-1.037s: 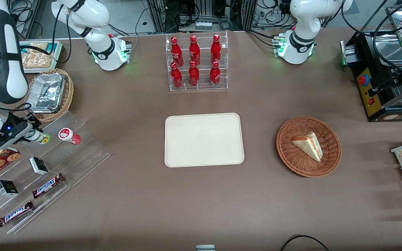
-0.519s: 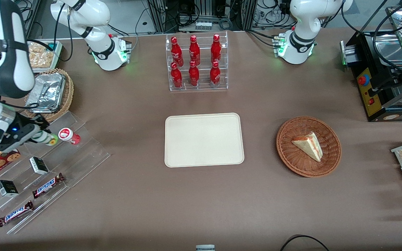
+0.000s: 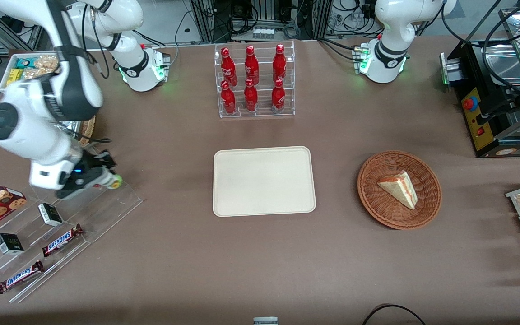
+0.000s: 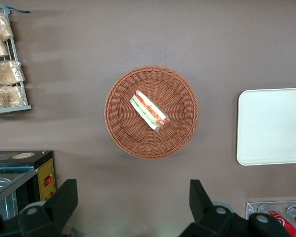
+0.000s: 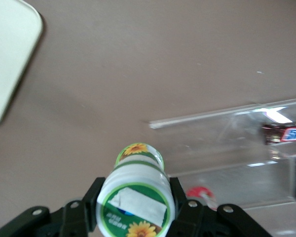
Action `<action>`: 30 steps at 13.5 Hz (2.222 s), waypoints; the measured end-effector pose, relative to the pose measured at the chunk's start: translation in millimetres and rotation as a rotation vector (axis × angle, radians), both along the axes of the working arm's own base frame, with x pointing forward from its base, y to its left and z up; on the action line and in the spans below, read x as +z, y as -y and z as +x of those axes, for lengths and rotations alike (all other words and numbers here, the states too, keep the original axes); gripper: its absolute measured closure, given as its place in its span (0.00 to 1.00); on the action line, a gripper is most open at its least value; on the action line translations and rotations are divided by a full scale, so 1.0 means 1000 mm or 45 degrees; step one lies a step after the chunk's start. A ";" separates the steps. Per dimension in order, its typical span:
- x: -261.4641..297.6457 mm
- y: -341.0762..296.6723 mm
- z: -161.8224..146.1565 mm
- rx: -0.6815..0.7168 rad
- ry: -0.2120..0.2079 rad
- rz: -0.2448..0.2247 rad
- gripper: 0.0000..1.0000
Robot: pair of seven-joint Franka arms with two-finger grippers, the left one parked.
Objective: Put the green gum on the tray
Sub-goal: 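Lift the green gum canister and carry it over the cream tray, then lower the canister onto the tray and open the right gripper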
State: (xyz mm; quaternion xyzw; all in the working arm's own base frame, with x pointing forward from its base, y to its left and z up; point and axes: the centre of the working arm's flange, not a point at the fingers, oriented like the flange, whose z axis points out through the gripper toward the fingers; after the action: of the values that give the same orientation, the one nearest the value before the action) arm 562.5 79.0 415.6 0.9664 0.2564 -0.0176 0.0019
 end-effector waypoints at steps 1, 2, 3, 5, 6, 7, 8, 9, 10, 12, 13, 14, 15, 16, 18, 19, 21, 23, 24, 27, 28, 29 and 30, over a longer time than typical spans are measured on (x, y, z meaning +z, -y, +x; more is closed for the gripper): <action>-0.005 -0.021 0.002 -0.036 -0.007 -0.005 0.42; -0.011 -0.042 0.004 -0.072 -0.012 -0.011 0.42; -0.017 -0.062 0.007 -0.102 -0.017 -0.017 0.42; -0.030 -0.102 0.011 -0.156 -0.022 -0.030 0.42; -0.035 -0.120 0.013 -0.183 -0.020 -0.034 0.42; -0.039 -0.137 0.015 -0.212 -0.018 -0.038 0.42; -0.044 -0.153 0.015 -0.242 -0.018 -0.037 0.42; -0.049 -0.169 0.015 -0.273 -0.018 -0.024 0.42; -0.057 -0.186 0.013 -0.301 -0.013 -0.009 0.42; -0.071 -0.218 0.006 -0.355 -0.004 -0.006 0.42; -0.076 -0.233 0.003 -0.378 -0.002 -0.009 0.42; -0.081 -0.247 0.001 -0.402 0.002 -0.008 0.42; -0.085 -0.259 -0.001 -0.429 0.006 -0.007 0.42; -0.089 -0.272 -0.003 -0.458 0.010 -0.006 0.42; -0.098 -0.305 -0.010 -0.525 0.021 -0.002 0.42; -0.103 -0.319 -0.013 -0.554 0.025 -0.002 0.42; -0.118 -0.341 -0.017 -0.610 0.044 0.014 0.42; -0.137 -0.361 -0.022 -0.646 0.063 0.034 0.42; -0.144 -0.368 -0.024 -0.663 0.064 0.034 0.42; -0.155 -0.380 -0.024 -0.706 0.067 0.035 0.42; -0.157 -0.383 -0.025 -0.710 0.068 0.036 0.42; -0.161 -0.386 -0.026 -0.711 0.068 0.036 0.42; -0.165 -0.389 -0.028 -0.711 0.068 0.036 0.42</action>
State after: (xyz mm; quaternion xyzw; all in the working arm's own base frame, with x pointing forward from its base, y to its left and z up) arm 534.4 468.4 250.7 0.9997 -0.0199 0.0117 -0.0097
